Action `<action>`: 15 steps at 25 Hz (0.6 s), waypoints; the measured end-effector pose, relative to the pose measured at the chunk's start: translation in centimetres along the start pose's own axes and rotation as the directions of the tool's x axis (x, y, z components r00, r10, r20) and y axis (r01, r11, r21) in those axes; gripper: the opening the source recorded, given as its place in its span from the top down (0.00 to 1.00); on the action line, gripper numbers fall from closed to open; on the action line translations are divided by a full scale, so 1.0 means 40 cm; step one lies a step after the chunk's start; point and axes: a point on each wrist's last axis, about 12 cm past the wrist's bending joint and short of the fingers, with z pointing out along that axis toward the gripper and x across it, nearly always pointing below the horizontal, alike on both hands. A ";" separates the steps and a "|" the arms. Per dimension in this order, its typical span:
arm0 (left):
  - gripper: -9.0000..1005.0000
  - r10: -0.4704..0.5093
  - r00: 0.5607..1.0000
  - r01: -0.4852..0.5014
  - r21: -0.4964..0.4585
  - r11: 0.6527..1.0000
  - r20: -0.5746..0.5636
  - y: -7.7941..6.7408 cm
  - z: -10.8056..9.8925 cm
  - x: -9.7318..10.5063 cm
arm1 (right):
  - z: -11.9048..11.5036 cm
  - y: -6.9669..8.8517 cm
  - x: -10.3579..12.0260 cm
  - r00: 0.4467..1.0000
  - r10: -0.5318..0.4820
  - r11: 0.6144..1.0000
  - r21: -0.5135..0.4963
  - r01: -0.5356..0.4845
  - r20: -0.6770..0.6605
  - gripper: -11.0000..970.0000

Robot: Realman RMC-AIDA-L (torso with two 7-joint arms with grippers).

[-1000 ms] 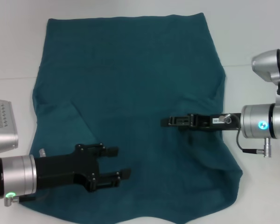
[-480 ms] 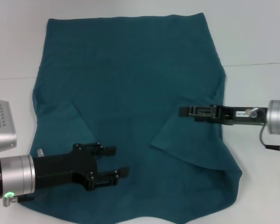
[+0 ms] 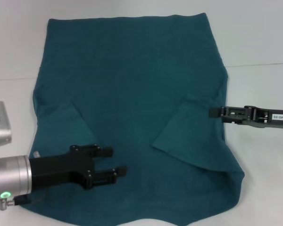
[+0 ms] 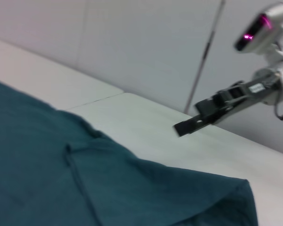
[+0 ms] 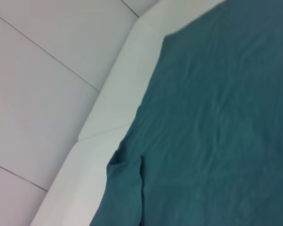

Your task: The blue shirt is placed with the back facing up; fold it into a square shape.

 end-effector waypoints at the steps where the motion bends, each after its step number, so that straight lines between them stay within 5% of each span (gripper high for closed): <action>1: 0.30 -0.021 1.000 0.021 -0.009 1.000 0.000 0.002 -0.005 0.002 | -0.006 -0.001 0.001 1.000 -0.005 1.000 -0.004 0.005 0.009 0.05; 8: 0.29 -0.175 0.984 0.176 -0.114 0.978 0.020 0.023 -0.059 0.011 | -0.018 -0.005 0.004 0.999 -0.025 1.000 -0.010 0.026 0.038 0.05; 15: 0.29 -0.361 0.932 0.360 -0.259 0.896 0.046 0.051 -0.163 0.013 | -0.008 -0.001 -0.003 0.998 -0.033 0.999 -0.010 0.034 0.044 0.05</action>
